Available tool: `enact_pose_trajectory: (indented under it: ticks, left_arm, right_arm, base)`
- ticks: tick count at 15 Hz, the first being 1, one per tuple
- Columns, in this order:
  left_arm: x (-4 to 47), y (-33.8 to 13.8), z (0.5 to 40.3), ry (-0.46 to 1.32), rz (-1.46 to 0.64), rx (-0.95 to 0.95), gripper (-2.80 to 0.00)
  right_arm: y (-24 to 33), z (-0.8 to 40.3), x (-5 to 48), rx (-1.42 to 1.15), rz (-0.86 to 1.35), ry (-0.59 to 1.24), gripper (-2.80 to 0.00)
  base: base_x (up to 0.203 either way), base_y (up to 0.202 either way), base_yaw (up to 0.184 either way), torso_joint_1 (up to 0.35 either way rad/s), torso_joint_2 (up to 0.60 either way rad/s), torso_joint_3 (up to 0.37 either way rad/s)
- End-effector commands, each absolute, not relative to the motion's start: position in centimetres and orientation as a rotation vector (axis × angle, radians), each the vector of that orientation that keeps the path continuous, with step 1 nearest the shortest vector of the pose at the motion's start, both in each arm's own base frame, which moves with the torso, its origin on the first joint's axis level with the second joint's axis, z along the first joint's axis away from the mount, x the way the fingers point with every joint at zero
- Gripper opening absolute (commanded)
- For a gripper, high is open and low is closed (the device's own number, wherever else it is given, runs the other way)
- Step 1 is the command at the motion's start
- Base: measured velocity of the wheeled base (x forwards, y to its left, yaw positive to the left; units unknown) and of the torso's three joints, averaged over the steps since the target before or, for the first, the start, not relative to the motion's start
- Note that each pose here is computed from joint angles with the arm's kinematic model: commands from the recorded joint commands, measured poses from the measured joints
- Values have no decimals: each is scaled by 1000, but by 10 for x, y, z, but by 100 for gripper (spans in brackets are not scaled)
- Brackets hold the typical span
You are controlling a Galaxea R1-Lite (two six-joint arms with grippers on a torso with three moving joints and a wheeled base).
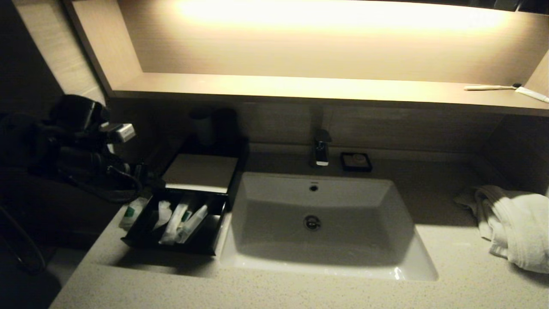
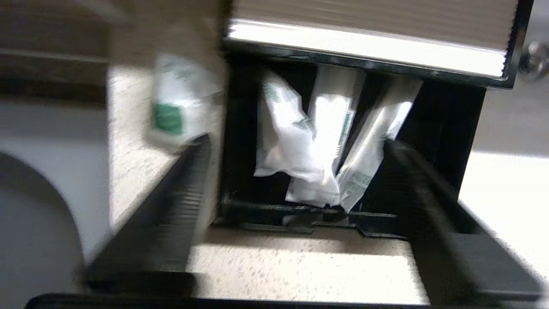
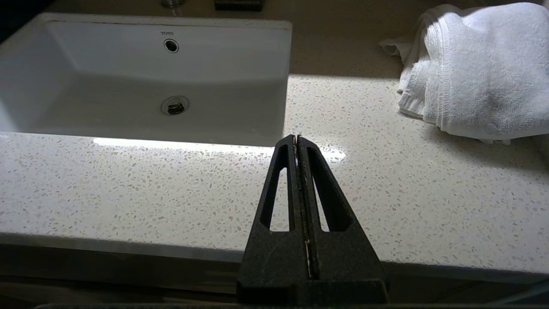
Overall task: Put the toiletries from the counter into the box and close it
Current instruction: Place the bathroom toiletry into the drawer, then pick up the bathroom toiletry
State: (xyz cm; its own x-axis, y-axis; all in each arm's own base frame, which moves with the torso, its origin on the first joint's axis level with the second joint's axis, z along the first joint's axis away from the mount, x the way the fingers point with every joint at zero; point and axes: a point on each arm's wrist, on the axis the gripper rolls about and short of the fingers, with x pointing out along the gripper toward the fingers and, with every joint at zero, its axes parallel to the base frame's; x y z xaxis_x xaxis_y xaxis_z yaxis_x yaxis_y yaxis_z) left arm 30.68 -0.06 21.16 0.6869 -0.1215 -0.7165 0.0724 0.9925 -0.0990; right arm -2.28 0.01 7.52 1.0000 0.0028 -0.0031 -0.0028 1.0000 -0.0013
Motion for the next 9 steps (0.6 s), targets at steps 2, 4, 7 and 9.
enact_pose_trajectory:
  ticks: [2, 4, 7, 9]
  left_arm:
    - [282, 12, 230, 755, -56, -94, -280]
    - [278, 23, 228, 771, -2, -152, -280]
    - [279, 33, 222, 805, 68, -253, -280]
    - [283, 35, 215, 839, 102, -316, -280]
  right_arm:
    - [0, 75, -23, -2, 3, 2, -280]
    - [0, 75, -23, -2, 3, 3, -280]
    - [0, 75, -23, -2, 3, 3, -280]
    - [0, 75, -23, -2, 3, 3, -280]
  base:
    - [0, 0, 0, 0, 0, 0]
    - [0, 0, 0, 0, 0, 0]
    - [0, 0, 0, 0, 0, 0]
    - [0, 0, 0, 0, 0, 0]
